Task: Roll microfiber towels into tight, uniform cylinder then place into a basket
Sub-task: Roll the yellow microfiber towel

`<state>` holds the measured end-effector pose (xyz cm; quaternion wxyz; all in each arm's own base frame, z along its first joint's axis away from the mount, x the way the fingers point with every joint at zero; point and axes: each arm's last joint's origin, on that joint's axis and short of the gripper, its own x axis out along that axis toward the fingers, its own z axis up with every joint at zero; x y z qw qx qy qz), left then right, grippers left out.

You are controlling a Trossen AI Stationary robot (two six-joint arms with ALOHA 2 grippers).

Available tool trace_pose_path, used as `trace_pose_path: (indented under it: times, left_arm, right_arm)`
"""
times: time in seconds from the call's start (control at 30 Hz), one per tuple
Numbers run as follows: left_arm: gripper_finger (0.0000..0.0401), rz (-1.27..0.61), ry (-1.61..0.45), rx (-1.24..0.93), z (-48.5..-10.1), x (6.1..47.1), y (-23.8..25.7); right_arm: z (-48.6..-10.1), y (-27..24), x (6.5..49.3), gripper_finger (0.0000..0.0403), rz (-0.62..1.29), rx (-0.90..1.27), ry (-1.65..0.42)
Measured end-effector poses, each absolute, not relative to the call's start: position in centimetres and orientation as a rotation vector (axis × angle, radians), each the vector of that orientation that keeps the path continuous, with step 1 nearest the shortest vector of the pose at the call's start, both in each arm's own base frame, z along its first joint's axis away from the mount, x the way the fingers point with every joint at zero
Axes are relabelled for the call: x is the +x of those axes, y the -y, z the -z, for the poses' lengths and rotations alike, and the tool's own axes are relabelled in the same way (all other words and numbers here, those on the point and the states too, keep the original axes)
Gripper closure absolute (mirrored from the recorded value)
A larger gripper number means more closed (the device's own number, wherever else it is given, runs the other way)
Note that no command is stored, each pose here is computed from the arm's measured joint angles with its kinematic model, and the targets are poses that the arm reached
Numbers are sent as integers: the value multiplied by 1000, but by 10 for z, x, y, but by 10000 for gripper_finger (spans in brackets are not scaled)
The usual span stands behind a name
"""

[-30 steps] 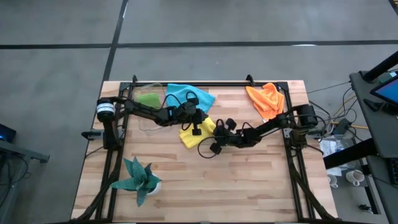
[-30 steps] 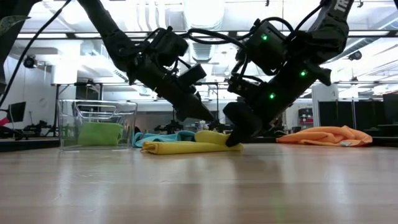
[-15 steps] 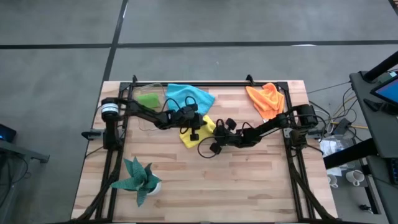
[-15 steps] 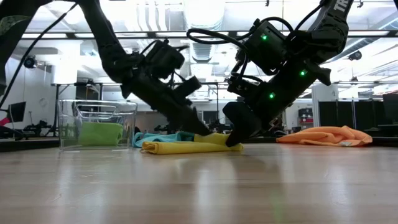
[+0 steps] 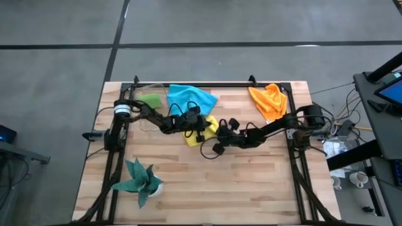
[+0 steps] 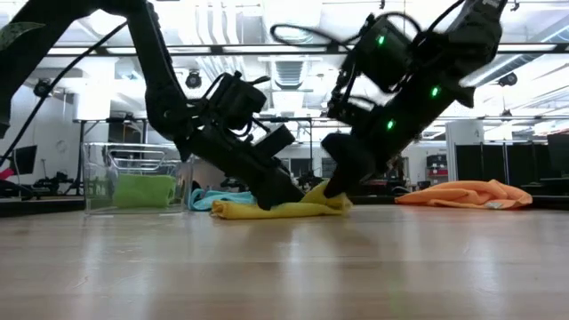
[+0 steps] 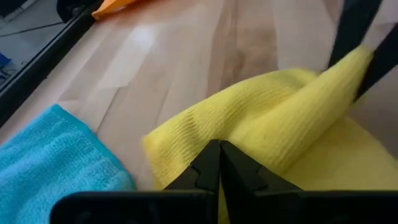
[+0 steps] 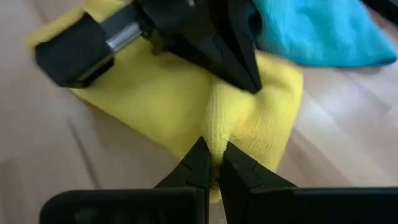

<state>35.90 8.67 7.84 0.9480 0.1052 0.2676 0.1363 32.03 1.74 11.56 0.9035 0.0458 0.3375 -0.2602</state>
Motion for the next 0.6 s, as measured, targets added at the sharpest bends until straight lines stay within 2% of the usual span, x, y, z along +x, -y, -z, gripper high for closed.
trace_pose_path:
  times: [0.27,0.43,0.6]
  left_arm:
    - [401,-306,-577,221,-77,354,-90]
    - [401,-304,-572,227,-78,354,-89]
    - [401,-305,-559,216,-79,355,-89]
  right_arm:
    - [-154,-25,295,390,520,35,-716]
    - [-156,-24,290,390,505,82,-623]
    - [-140,-25,295,390,476,93,-637]
